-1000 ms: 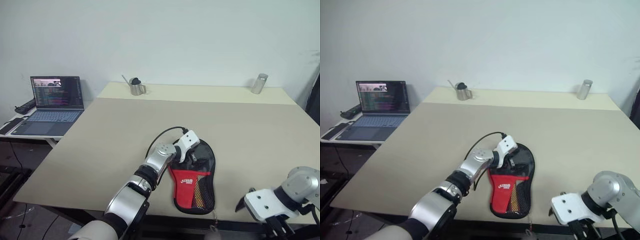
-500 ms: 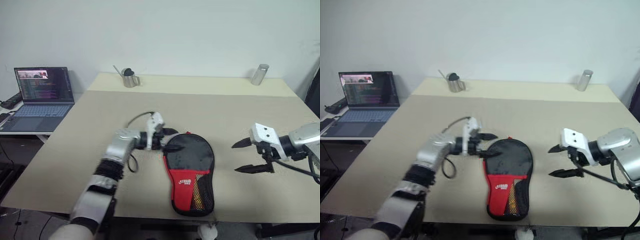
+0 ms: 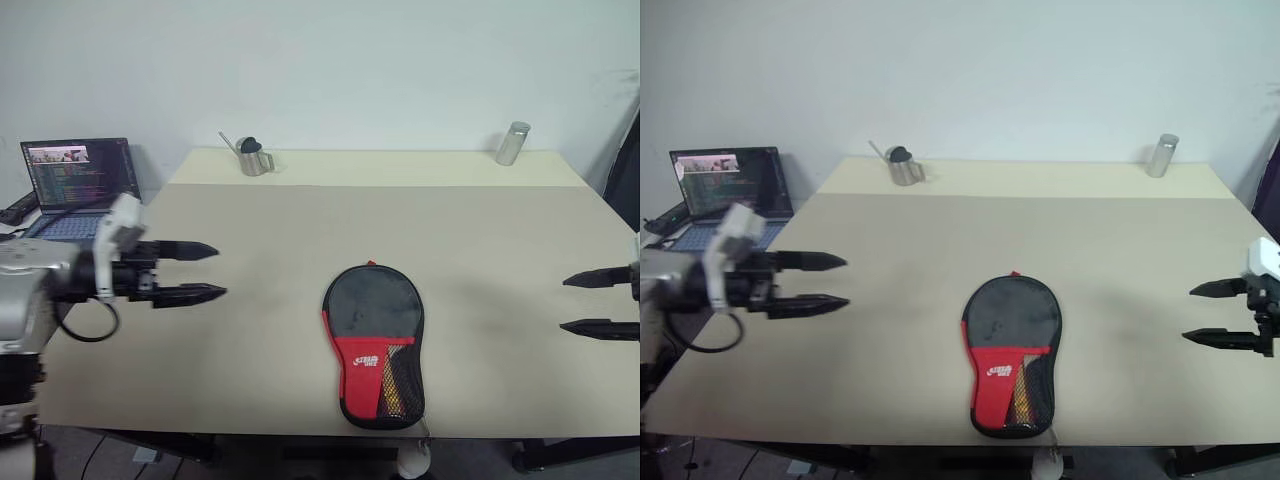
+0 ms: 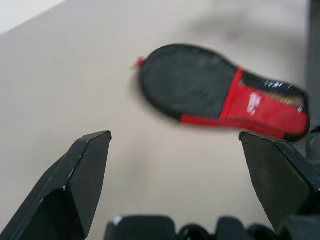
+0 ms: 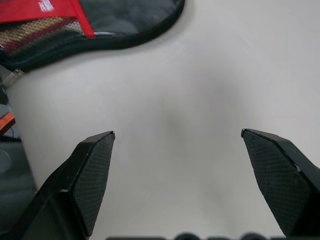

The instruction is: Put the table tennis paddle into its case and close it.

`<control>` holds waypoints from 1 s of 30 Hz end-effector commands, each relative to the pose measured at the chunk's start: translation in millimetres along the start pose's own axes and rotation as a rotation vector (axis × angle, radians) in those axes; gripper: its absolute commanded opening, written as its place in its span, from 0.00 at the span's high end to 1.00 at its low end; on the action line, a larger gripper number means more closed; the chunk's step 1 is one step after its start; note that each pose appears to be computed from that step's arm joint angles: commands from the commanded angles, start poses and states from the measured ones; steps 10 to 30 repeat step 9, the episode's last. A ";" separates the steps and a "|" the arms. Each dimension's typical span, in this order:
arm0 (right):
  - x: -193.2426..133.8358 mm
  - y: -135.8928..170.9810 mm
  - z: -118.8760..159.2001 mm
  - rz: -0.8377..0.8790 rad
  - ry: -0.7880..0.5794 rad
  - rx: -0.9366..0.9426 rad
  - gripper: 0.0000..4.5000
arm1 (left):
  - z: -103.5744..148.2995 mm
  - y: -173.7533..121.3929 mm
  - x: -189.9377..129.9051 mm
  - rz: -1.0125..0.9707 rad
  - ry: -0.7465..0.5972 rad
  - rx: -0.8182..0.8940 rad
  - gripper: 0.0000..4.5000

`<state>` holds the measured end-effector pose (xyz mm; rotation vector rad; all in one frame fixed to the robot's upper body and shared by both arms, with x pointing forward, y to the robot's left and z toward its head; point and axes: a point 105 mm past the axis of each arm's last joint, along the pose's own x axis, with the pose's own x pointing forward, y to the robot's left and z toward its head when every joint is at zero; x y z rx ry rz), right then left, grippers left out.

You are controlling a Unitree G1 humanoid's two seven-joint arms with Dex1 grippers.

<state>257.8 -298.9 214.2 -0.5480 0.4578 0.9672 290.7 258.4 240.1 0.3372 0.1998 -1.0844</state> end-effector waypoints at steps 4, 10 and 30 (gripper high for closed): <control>21.7 23.2 19.2 0.100 -0.027 -0.059 0.01 | 5.8 -0.5 -5.0 0.039 -0.061 0.004 0.00; 22.6 22.2 29.6 0.094 -0.034 -0.086 0.01 | 6.5 -3.5 -12.5 0.067 -0.072 -0.019 0.00; 22.6 22.2 29.6 0.094 -0.034 -0.086 0.01 | 6.5 -3.5 -12.5 0.067 -0.072 -0.019 0.00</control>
